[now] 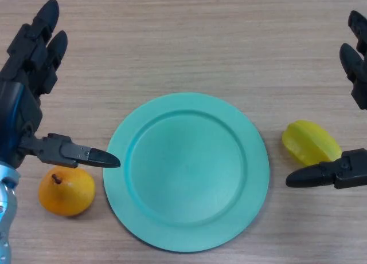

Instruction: Pick up the yellow starfruit and place it on the plate

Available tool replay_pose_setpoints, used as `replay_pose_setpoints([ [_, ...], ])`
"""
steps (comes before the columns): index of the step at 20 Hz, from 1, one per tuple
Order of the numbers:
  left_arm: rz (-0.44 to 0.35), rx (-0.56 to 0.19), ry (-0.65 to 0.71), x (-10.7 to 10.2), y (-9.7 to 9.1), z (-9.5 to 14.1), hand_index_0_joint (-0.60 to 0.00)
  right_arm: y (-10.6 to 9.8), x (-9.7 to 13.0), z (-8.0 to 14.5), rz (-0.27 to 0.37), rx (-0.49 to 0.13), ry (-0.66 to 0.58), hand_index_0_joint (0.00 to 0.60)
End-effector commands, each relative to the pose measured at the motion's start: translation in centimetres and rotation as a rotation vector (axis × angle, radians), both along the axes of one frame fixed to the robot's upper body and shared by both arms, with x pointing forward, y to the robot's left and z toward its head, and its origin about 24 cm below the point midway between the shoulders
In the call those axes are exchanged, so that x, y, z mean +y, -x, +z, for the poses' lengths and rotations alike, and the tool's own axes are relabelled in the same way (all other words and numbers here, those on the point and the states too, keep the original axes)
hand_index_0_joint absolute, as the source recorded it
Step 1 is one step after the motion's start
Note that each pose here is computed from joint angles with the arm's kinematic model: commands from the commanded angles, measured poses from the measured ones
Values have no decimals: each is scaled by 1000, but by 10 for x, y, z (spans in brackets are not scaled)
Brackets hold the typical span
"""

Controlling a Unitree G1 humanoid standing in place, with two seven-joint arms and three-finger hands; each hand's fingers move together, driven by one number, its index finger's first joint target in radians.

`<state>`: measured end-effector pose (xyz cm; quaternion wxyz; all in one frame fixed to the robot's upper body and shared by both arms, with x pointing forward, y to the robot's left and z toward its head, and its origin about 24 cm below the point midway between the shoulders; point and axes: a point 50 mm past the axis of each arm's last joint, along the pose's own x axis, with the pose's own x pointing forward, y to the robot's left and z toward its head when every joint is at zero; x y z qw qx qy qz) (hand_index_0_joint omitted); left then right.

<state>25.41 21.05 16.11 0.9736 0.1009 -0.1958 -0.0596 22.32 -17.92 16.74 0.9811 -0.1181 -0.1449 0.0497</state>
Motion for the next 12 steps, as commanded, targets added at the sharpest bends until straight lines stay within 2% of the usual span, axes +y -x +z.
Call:
replay_pose_setpoints([
  [1, -14, -180, -27, 2, 8, 33, 0, 11, -8, 30, -34, -246, 44, 0],
  [10, -16, -162, -21, 1, 7, 30, 0, 9, -10, 29, -25, -245, 30, 0],
  [12, -7, -172, -16, 2, 6, 30, 0, 7, -12, 22, -25, -221, 15, 0],
])
